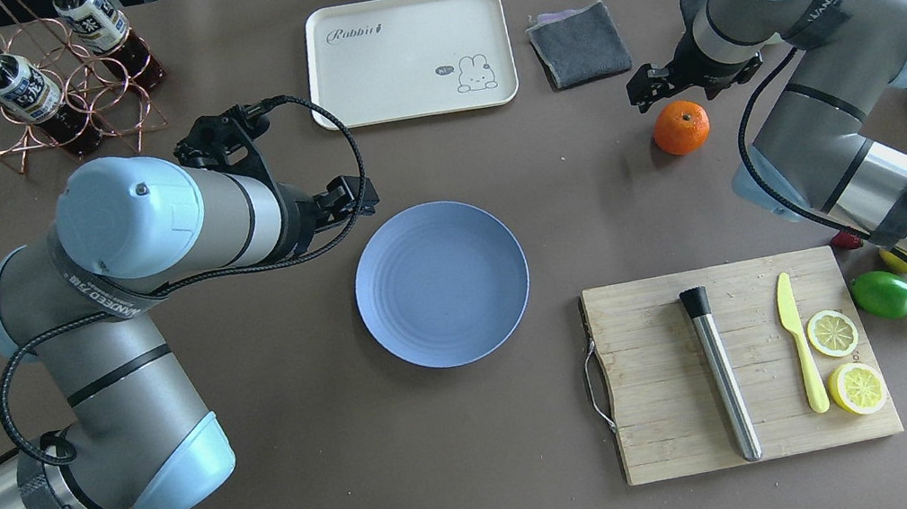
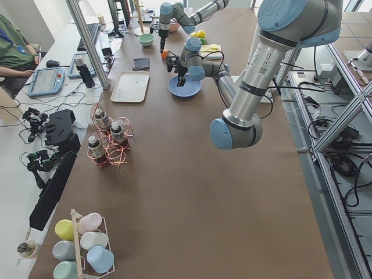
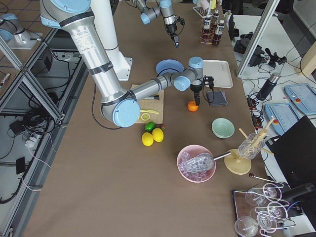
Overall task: Pick orange to plate
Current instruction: 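Release the plate and lift the left gripper while the right gripper descends onto the orange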
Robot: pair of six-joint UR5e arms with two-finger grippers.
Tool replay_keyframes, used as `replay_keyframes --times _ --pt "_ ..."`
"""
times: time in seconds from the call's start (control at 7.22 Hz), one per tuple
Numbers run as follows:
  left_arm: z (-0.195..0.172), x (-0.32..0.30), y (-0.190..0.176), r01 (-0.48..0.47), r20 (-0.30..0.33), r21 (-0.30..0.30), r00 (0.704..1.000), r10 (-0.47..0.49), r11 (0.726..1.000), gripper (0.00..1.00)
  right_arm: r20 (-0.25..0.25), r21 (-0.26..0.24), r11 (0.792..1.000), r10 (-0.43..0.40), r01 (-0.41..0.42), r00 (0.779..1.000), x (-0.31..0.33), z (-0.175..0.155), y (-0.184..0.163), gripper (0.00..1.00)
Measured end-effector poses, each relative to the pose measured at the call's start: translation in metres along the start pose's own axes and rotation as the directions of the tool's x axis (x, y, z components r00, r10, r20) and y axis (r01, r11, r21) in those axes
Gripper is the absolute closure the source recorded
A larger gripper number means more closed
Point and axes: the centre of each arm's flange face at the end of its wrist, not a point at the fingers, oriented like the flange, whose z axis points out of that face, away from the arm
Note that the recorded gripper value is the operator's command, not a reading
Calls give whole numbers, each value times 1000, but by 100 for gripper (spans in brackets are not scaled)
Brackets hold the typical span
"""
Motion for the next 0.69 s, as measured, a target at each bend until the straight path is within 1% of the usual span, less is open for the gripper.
replay_keyframes --times 0.42,0.69 --pt "2 -2 0 -1 3 -1 1000 1 1000 2 -12 -10 1000 -7 7 1000 0 10 8 0" --pt "4 -4 0 -1 8 -1 1000 1 1000 2 -32 -13 1000 -3 2 999 5 18 8 0"
